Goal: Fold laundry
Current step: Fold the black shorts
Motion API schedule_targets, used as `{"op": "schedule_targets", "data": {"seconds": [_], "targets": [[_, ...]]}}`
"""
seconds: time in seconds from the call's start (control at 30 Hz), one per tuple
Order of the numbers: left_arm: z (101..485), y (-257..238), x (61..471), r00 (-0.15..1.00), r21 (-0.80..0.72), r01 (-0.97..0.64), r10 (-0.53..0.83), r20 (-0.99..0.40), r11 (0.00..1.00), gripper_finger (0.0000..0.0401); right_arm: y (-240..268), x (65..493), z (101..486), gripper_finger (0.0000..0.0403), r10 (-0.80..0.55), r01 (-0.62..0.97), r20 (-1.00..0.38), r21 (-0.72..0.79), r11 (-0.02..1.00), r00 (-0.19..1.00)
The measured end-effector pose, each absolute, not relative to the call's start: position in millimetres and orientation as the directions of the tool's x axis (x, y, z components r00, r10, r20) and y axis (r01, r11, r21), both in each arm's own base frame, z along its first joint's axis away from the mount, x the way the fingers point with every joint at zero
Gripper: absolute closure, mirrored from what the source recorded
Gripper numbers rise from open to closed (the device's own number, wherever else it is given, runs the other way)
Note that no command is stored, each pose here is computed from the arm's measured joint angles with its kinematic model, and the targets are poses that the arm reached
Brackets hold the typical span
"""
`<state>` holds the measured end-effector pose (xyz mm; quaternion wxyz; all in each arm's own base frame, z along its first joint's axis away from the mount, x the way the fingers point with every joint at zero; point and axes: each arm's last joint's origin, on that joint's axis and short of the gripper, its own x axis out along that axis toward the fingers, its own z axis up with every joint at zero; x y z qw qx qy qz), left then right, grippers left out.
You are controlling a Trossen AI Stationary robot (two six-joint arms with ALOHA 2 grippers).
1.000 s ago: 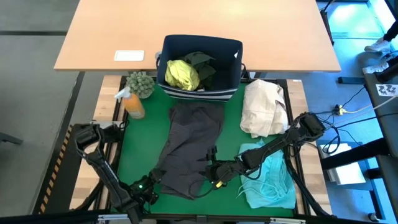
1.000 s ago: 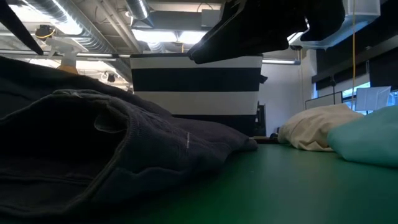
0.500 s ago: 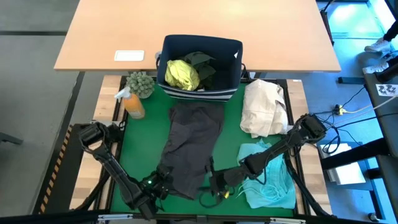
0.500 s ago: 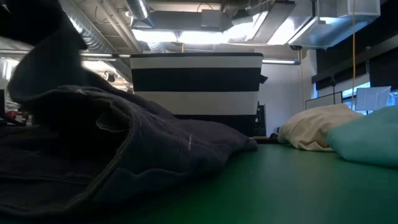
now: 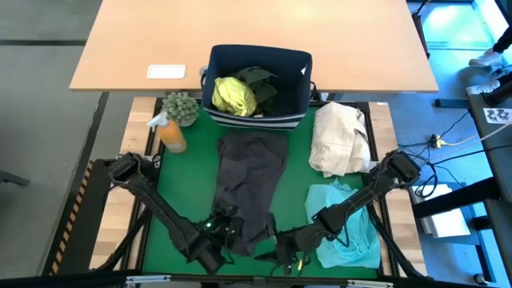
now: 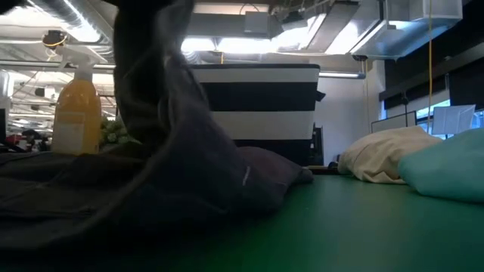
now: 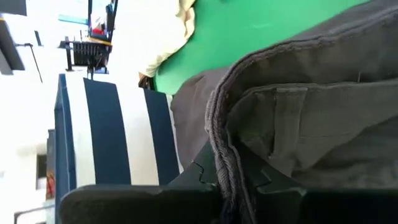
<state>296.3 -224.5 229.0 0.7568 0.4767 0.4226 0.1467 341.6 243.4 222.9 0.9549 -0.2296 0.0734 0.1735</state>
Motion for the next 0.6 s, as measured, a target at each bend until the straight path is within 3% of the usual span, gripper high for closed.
{"op": "schedule_targets", "data": {"seconds": [0.3, 0.5, 0.6], "targets": [[243, -206, 317, 0.578, 0.839, 0.102, 0.655, -0.487, 0.534, 0.0399, 272, 381, 198, 0.0149, 0.234, -0.423, -0.395, -0.507, 0.751, 0.888], [253, -203, 323, 0.582, 0.830, 0.063, 0.655, -0.482, 0.554, 0.0400, 278, 399, 195, 0.0151, 0.034, -0.258, -0.367, -0.581, 0.772, 0.930], [257, -204, 325, 0.589, 0.826, 0.053, 0.651, -0.480, 0.561, 0.0400, 279, 402, 196, 0.0174, -0.060, -0.167, -0.333, -0.611, 0.774, 0.941]]}}
